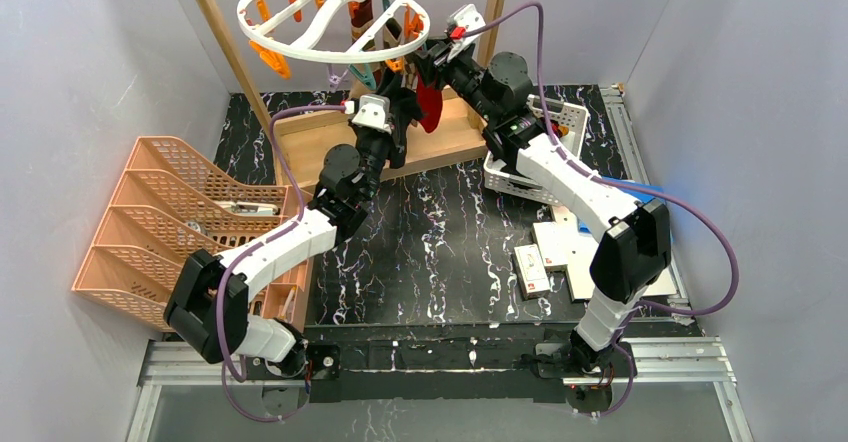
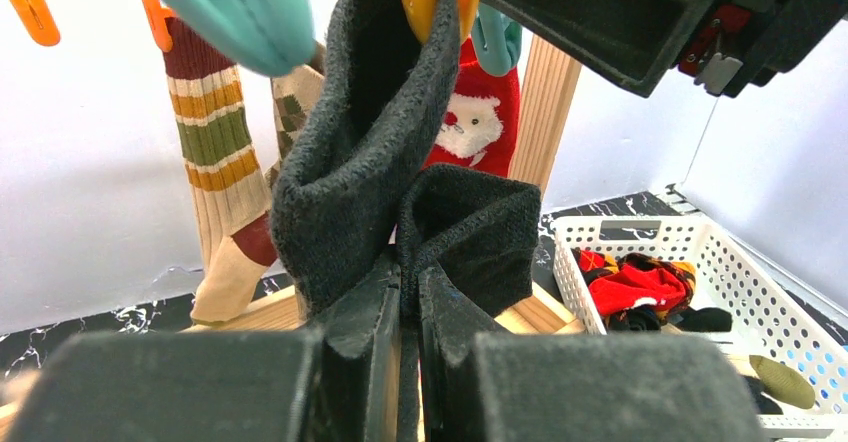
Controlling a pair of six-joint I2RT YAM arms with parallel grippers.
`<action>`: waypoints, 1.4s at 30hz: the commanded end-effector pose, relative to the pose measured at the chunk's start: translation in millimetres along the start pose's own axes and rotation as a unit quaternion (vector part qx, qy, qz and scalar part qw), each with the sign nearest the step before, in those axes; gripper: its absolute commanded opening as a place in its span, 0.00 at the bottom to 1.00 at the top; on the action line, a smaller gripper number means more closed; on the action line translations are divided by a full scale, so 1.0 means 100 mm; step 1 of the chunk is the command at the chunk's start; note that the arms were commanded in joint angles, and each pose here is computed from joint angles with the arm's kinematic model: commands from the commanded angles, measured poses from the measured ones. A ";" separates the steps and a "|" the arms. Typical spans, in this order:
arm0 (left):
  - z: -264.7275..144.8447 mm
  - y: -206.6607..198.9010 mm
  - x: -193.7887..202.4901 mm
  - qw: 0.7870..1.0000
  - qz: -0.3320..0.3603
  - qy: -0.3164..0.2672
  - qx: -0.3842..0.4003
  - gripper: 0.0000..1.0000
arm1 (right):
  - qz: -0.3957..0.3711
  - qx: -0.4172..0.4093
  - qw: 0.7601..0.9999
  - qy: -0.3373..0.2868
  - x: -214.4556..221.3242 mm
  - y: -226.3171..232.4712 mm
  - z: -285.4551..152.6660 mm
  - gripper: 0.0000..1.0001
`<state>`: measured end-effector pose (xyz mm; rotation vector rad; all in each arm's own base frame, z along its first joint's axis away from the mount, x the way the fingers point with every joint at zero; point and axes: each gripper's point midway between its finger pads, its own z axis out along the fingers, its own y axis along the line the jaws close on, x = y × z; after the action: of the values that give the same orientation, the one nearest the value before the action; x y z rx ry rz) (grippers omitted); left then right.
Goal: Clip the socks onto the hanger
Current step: Open the clamp at the hanger.
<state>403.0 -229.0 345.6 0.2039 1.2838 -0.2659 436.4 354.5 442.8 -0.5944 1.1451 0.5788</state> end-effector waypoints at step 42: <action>0.17 -0.30 -0.37 0.994 -0.078 -0.041 0.066 0.00 | 0.115 0.017 0.992 -0.038 -0.58 0.02 -0.09 0.01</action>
<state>401.9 -251.3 360.4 0.2105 1.2609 -0.4082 430.3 354.4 451.2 -0.4500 1.2660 0.7435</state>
